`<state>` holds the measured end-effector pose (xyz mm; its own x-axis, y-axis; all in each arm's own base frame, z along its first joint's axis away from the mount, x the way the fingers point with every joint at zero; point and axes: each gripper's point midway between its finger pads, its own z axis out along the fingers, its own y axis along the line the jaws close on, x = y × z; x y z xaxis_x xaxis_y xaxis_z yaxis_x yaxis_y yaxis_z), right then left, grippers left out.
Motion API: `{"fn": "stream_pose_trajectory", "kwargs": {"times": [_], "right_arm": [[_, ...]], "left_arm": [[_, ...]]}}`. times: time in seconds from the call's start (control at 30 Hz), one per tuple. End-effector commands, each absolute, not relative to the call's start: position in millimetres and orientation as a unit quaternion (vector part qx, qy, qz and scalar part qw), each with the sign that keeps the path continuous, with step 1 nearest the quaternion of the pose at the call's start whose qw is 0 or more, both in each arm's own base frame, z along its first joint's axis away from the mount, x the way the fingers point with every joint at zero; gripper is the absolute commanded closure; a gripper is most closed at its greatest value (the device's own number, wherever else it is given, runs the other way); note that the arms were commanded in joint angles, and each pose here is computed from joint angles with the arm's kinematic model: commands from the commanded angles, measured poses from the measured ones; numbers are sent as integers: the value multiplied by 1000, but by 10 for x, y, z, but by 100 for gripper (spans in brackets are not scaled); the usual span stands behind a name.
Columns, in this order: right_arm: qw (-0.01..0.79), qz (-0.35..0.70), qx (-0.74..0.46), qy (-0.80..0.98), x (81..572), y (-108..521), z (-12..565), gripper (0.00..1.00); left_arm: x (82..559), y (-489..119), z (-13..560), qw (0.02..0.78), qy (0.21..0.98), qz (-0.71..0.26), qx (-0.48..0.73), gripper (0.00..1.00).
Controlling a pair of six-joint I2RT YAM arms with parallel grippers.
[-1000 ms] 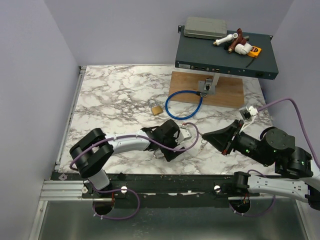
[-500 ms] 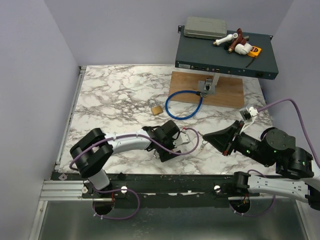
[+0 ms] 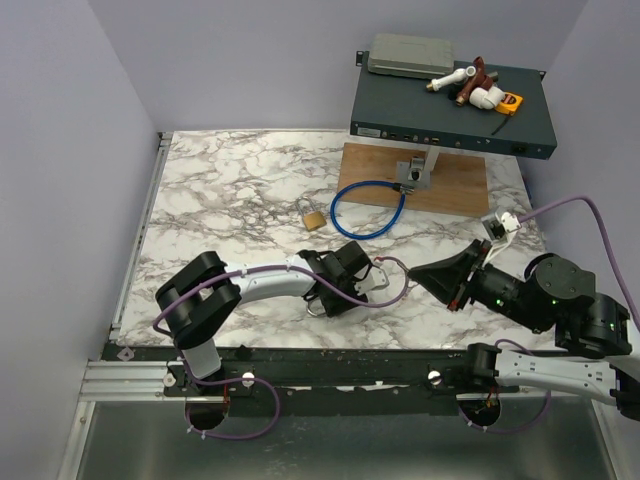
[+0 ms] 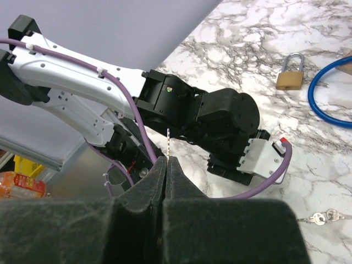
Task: Unlock with the key
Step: Pick up the lock from the center of the board.
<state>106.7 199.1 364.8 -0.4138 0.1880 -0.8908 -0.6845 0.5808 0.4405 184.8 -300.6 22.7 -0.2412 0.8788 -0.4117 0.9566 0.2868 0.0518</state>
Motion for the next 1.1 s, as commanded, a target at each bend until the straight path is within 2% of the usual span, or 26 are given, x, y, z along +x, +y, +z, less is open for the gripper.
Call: {"fn": "stream_pose_trajectory", "kwargs": {"times": [0.0,0.23,0.4,0.43,0.5,0.67,0.8,0.97,1.07], "right_arm": [[519,423,-171,723,1058,1912,3751,99],[521,421,-167,723,1057,1865,3728,99],[524,419,-164,723,1075,1868,3691,99],[526,418,-163,723,1082,1863,3691,99],[527,416,-162,723,1089,1858,3705,99],[533,410,-167,721,1119,1893,3773,99],[542,410,-179,711,1132,1942,3903,99],[547,419,-192,699,1112,2000,4018,99],[546,430,-199,691,1069,2005,4084,99]], "left_arm": [[1745,-3123,262,186,783,-144,577,58],[1555,-3271,336,170,782,-210,562,73],[1609,-3507,463,205,752,-249,575,80],[1625,-3541,484,211,748,-255,575,84],[1634,-3575,546,217,741,-271,574,100],[1737,-3397,1017,254,718,-271,589,100],[1749,-2974,1601,270,695,-256,616,100],[1611,-2619,2299,365,602,-248,666,100],[1397,-2542,2675,441,515,-270,683,100]]}}
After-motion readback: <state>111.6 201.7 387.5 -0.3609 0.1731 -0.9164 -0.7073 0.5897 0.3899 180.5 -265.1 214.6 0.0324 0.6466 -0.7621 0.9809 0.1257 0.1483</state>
